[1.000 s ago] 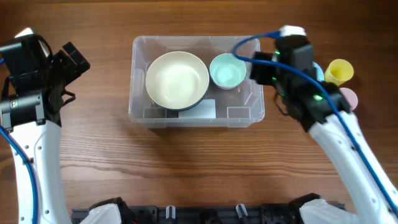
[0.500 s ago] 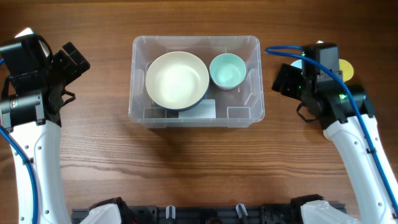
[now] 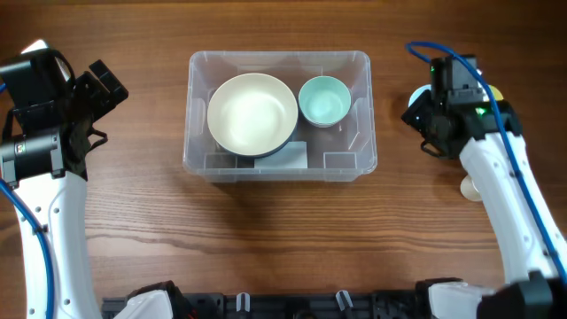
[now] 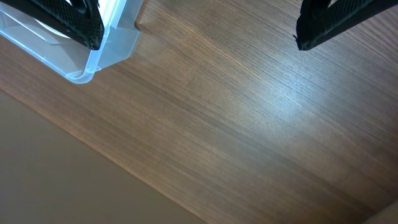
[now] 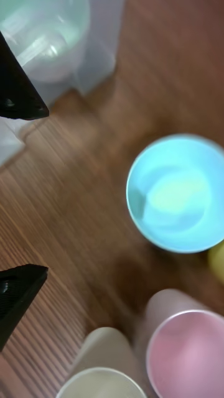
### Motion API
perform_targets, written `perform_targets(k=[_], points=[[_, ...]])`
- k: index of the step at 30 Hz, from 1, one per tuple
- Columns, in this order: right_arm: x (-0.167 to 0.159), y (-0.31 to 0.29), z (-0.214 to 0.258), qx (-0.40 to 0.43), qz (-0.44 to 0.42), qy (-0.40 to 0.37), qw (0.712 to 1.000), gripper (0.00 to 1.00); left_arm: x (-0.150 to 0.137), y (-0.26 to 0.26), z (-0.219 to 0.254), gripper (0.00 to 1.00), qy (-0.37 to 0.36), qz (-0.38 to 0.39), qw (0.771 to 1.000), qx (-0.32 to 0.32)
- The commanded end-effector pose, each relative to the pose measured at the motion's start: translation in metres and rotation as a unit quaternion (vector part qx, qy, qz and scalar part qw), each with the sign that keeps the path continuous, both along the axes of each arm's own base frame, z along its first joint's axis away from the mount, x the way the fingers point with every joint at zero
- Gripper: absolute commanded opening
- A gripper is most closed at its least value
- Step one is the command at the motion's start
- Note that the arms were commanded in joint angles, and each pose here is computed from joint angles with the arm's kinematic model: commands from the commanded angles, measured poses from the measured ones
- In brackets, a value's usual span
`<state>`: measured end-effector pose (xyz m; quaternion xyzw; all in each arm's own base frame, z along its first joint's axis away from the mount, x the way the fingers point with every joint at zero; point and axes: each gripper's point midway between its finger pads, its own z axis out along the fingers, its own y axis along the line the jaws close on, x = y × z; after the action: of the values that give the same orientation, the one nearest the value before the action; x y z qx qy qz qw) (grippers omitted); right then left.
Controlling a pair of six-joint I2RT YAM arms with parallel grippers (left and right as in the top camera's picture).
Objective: Pack container
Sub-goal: 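Release the green bowl and move the right gripper to the light blue bowl, then grasp the light blue bowl rim with the right gripper and lift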
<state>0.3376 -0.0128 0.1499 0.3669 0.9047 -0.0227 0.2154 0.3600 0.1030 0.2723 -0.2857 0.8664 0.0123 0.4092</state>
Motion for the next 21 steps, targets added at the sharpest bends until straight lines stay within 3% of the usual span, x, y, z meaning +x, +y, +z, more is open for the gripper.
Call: perform_targets(k=[1, 12, 14, 21], points=[[0.002, -0.011, -0.034, 0.003, -0.058, 0.034, 0.998, 0.75, 0.0, 0.0, 0.006, 1.0, -0.009, 0.001, 1.0, -0.005], [0.024, -0.017, -0.057, 0.092, -0.151, 0.013, 0.984, 0.65, 0.0, 0.0, 0.006, 1.0, -0.009, 0.001, 1.0, -0.005], [0.027, -0.018, -0.057, 0.101, -0.17, 0.004, 0.98, 0.58, 0.0, 0.0, 0.006, 1.0, -0.009, 0.001, 1.0, -0.005], [0.03, -0.019, -0.068, 0.108, -0.197, -0.008, 0.974, 0.58, 0.0, 0.0, 0.006, 1.0, -0.009, 0.001, 1.0, -0.005]])
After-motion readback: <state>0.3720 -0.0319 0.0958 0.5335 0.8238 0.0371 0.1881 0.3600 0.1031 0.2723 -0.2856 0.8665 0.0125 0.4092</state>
